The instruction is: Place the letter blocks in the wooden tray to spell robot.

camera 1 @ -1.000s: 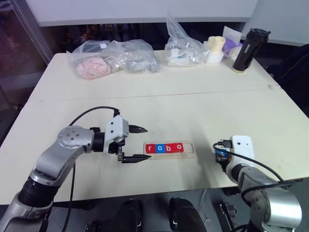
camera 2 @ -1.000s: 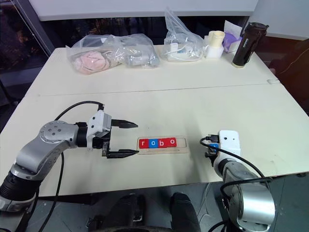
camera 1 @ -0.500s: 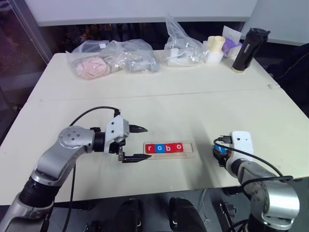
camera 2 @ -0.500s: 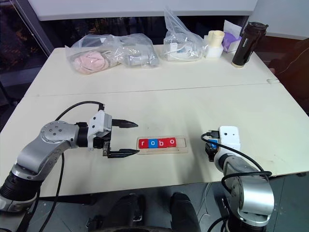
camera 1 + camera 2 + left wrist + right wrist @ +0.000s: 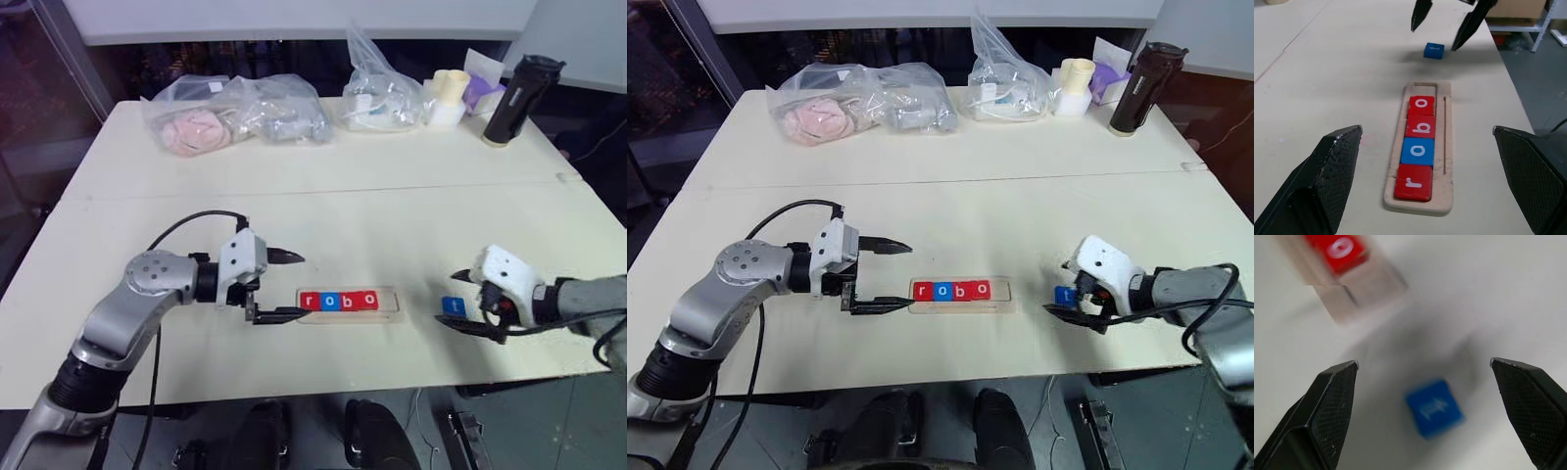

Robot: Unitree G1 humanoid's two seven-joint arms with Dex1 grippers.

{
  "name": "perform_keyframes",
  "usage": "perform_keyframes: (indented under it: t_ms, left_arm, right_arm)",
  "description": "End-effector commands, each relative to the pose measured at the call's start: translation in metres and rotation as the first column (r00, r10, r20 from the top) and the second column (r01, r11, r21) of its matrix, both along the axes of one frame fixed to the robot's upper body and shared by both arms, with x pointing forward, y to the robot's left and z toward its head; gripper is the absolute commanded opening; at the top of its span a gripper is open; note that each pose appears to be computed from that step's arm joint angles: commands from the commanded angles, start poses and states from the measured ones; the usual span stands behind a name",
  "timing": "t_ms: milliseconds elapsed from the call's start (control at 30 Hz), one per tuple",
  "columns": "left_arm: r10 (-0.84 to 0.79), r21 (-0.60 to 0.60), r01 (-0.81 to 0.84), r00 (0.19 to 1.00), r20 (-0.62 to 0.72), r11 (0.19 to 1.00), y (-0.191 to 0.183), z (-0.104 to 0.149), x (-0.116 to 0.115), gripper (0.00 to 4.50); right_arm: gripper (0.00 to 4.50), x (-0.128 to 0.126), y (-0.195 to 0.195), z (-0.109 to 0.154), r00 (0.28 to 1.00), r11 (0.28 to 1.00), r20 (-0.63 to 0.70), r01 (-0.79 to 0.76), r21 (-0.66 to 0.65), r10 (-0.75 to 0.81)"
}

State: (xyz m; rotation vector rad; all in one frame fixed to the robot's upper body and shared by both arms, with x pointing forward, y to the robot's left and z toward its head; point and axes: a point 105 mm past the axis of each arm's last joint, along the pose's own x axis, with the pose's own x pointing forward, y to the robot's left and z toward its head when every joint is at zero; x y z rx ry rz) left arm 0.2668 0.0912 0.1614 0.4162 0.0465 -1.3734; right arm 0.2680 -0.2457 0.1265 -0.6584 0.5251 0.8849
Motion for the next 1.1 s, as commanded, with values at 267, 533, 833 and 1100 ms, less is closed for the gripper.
perform_keyframes:
  t_ms: [267, 533, 833, 1100]
  left_arm:
    - [-0.013, 0.003, 0.013, 0.999, 0.041, 1.0, 0.001, 0.008, -0.003, 4.5]
    - [-0.013, 0.03, 0.012, 0.999, 0.041, 0.999, 0.005, 0.004, -0.007, 4.5]
    - [-0.009, 0.042, 0.008, 0.999, 0.041, 0.999, 0.01, 0.005, -0.006, 4.5]
    - [-0.042, 0.073, 0.039, 0.998, 0.039, 0.997, 0.018, 0.004, -0.01, 4.5]
  right_arm:
    - [4.46, 0.021, -0.026, -0.013, 0.981, 0.974, -0.036, -0.191, -0.118, 0.188]
    - [4.46, 0.021, -0.026, -0.023, 0.976, 0.975, -0.087, -0.205, -0.081, 0.198]
    - [1.61, 0.012, -0.016, -0.022, 0.969, 0.978, -0.139, -0.208, -0.005, 0.205]
    - [1.11, 0.014, 0.009, -0.001, 0.965, 0.969, -0.086, -0.248, 0.019, 0.249]
